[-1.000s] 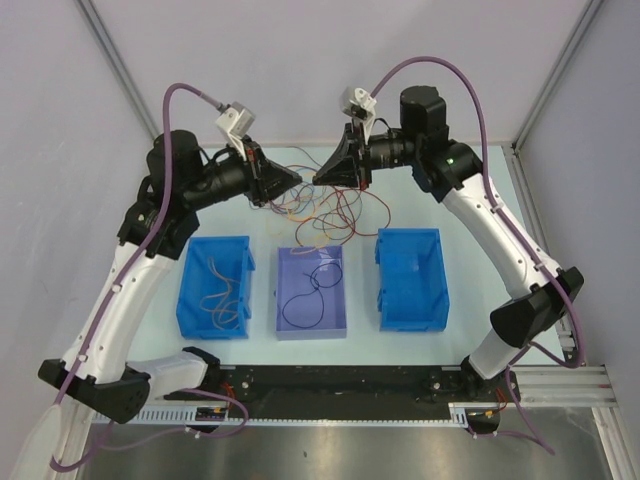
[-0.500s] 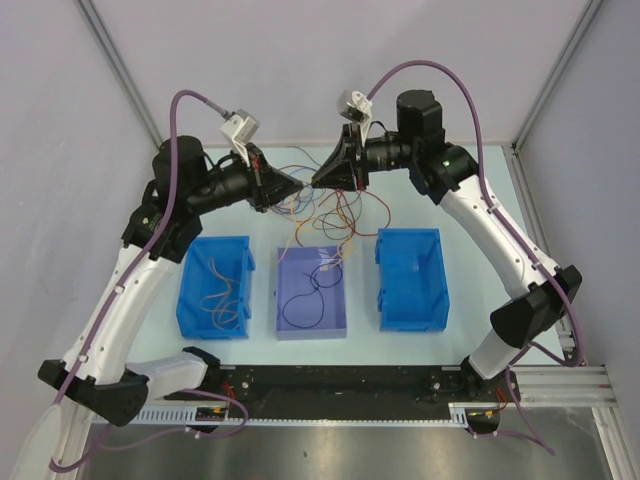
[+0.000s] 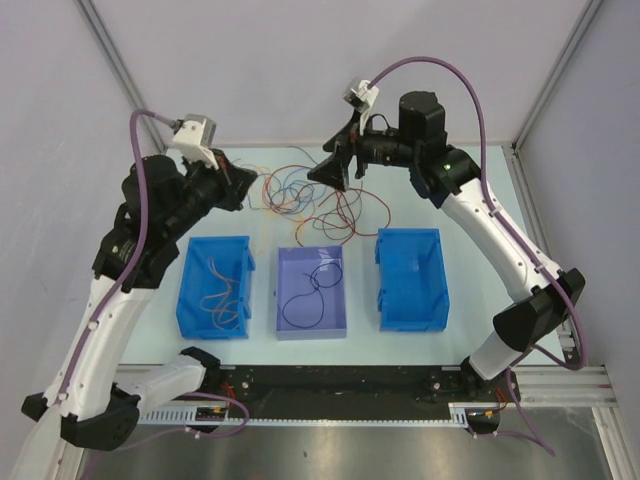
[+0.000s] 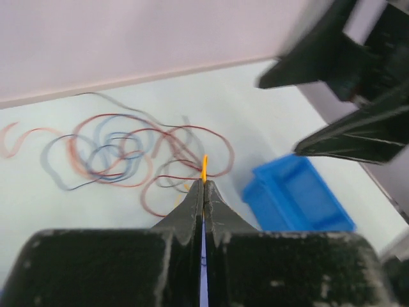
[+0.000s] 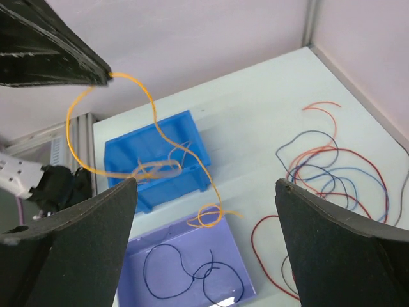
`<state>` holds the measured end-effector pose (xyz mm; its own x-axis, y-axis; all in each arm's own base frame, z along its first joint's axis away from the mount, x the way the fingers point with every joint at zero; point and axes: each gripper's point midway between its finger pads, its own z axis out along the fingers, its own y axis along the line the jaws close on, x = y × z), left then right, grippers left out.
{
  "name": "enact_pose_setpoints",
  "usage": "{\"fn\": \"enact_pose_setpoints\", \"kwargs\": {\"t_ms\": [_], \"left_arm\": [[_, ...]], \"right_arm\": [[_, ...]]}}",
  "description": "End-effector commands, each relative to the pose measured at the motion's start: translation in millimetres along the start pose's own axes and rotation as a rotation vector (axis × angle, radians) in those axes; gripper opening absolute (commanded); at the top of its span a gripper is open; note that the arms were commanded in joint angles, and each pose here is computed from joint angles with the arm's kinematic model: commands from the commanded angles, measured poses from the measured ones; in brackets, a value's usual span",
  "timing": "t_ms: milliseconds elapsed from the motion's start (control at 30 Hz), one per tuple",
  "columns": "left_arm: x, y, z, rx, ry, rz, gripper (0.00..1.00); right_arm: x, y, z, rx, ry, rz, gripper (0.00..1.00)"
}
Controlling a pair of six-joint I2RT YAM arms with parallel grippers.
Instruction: Untangle the cables
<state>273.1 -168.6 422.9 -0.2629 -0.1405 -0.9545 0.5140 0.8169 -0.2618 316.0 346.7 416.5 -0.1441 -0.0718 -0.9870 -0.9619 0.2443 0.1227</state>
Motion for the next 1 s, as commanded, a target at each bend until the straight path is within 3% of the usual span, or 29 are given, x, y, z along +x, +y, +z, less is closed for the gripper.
{"fn": "enact_pose_setpoints", "kwargs": {"t_ms": [0,100,333,600,967], "left_arm": [[-20.7,65.1,-34.2,-0.398,-0.087,0.005,0.0],[-13.5,86.8,-48.3,-0.521,-0.1,-0.026,0.0],[-1.0,103.6,-82.2,-0.633,-0.146,-0.058,0.0],[13.7,108.2,-101.9,-0.674,-0.146,-0.083,0.0],[89.5,129.2,-105.0,-0.75,-0.046,-0.144,0.0]], "right_arm": [[-26.1,-11.3,-9.2,0.134,-0.089,0.003,0.93],[-25.4,-16.1,-8.5,0.156,-0.096,0.026,0.94],[-16.6,-18.2,-3.4,0.15,-0.095,0.071,0.94],[-7.8,-20.2,6.1,0.131,-0.086,0.11,0.94],[13.7,-24.7,7.9,0.149,-0.045,0.155,0.94]]}}
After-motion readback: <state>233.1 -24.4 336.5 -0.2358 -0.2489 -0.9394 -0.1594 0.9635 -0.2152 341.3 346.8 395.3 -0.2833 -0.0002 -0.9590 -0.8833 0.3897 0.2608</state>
